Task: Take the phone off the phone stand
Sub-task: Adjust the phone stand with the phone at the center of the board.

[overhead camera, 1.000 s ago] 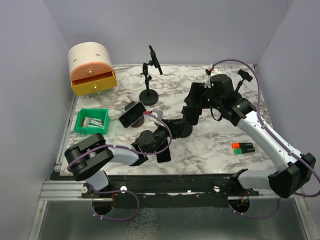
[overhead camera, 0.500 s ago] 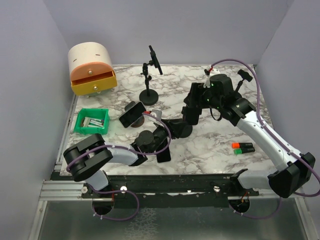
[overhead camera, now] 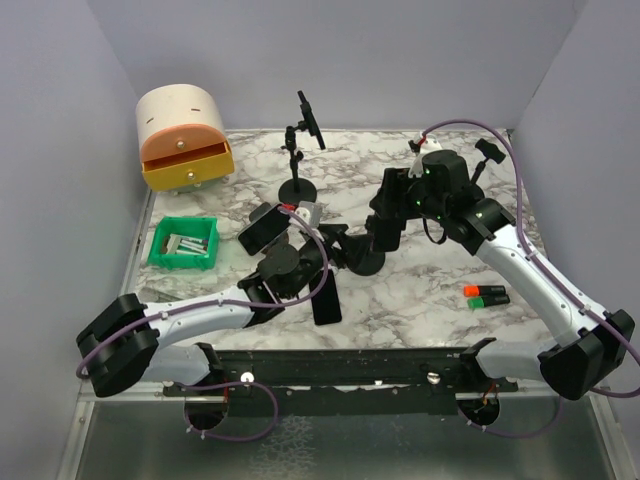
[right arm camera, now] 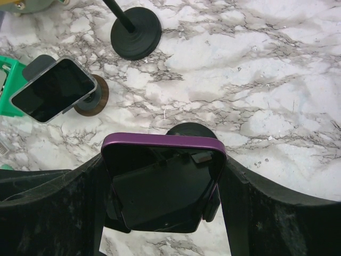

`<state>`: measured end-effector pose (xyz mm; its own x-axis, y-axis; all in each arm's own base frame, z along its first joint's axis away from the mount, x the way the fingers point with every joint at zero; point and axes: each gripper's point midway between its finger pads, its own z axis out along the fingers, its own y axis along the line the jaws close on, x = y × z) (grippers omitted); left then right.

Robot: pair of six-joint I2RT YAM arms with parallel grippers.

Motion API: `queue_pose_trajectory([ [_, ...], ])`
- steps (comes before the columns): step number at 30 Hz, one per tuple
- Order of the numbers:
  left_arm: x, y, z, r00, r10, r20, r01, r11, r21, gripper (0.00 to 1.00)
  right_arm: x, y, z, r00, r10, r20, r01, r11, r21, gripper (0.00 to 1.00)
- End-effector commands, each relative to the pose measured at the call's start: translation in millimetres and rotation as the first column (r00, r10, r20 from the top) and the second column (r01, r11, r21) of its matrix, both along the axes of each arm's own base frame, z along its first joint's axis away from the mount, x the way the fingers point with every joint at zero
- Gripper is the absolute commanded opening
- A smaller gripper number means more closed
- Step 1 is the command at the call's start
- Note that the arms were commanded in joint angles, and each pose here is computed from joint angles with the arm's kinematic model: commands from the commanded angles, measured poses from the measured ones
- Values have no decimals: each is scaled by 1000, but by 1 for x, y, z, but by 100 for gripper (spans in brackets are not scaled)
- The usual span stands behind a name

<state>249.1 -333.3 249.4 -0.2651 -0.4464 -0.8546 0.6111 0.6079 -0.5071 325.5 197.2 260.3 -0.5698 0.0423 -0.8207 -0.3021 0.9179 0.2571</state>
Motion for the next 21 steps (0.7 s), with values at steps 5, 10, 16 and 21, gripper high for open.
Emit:
queue_pose_trajectory([
  [5, 1, -29, -11, 984, -151, -93, 162, 979, 120, 70, -9, 4, 6, 999, 48, 8, -48, 999, 11, 36],
  [10, 10, -39, -16, 960, -214, -180, 228, 972, 62, 62, -8, 5, 8, 999, 48, 11, -48, 999, 15, 35],
  [16, 20, -39, -12, 959, -208, -195, 219, 975, 38, 58, -11, 9, 10, 998, 68, 10, -68, 997, 33, 34],
  [21, 21, -42, -8, 954, -234, -187, 244, 969, 31, 54, -11, 10, 9, 997, 72, 9, -72, 997, 35, 33],
])
